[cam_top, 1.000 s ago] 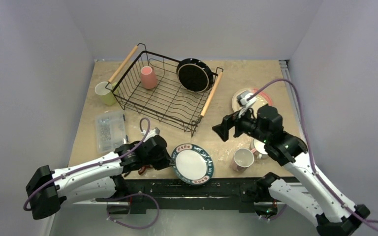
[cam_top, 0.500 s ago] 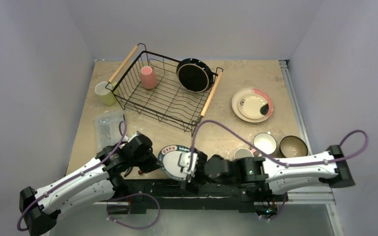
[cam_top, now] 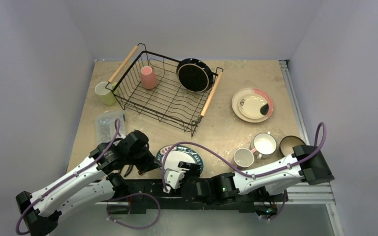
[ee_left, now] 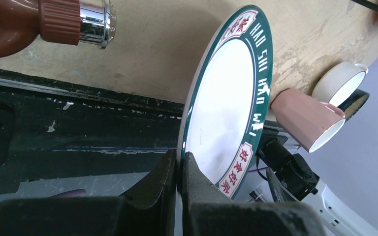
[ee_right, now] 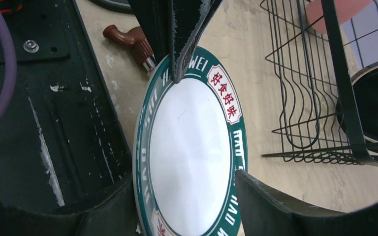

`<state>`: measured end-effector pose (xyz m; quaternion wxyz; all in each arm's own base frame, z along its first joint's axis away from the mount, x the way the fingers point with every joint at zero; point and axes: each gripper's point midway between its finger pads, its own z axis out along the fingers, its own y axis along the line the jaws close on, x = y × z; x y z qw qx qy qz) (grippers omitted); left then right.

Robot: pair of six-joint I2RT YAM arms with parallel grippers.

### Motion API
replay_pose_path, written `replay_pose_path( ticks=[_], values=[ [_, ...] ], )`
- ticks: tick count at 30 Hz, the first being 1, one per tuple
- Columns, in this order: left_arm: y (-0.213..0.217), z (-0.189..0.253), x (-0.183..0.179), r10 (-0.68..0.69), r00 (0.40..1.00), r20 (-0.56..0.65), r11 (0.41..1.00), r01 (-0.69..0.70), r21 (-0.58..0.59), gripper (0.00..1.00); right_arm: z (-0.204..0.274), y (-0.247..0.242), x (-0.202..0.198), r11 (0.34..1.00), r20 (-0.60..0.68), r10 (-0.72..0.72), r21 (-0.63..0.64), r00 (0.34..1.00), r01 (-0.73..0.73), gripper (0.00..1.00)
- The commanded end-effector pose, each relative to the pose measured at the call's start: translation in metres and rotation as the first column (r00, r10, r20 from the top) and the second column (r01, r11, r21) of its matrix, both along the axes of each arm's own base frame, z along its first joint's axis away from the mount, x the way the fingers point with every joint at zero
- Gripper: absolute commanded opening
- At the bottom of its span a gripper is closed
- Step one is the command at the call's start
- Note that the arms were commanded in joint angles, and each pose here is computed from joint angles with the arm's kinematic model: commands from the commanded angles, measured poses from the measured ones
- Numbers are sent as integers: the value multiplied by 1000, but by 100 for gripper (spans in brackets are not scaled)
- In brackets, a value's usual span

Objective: Load the mixed dishes into the dish rack
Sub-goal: Pick up the plate from the corner of the board.

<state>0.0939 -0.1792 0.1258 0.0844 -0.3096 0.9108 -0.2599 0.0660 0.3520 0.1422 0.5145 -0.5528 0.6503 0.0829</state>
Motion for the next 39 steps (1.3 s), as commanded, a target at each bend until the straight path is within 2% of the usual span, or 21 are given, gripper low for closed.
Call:
replay_pose_path(
  ticks=[1,8,12,17,21,24,25,27,30,33,34,36,39],
  values=[
    [-7,30,2,18,1000,14,997,-16,-78,0,7,7,8,997,64,-59,50,996,56,63],
    [-6,27,-1,62,998,-29,994,-65,-94,0,-10,10,8,996,73,-77,43,994,74,62],
    [-5,28,-3,91,995,-46,989,-96,-117,0,-8,9,14,992,102,-121,52,987,116,54],
    [0,29,0,184,982,-36,962,-187,-197,0,0,15,11,992,97,-95,91,991,86,29],
    [6,30,1,228,973,-20,945,-227,-237,0,10,23,8,992,96,-64,112,993,53,3],
    [10,33,0,239,971,-4,941,-232,-246,0,19,29,4,991,93,-31,135,995,18,0],
    [12,34,0,242,970,1,941,-234,-246,6,24,31,4,989,93,-25,148,995,11,0],
    [16,40,-1,252,968,12,937,-241,-253,27,34,33,2,984,91,-16,176,996,0,0],
    [29,55,6,285,953,101,933,-251,-259,61,52,38,-5,970,73,35,236,997,-52,0],
    [44,79,12,279,931,236,944,-220,-246,85,71,40,-11,951,61,92,291,994,-106,0],
    [47,90,15,268,918,292,950,-200,-242,89,76,40,-12,946,60,105,302,993,-118,0],
    [55,118,19,236,880,413,961,-147,-234,92,91,40,-12,934,53,120,333,991,-131,0],
    [69,175,21,175,767,618,975,-48,-216,93,121,38,-10,900,31,156,408,987,-155,0]
  ],
)
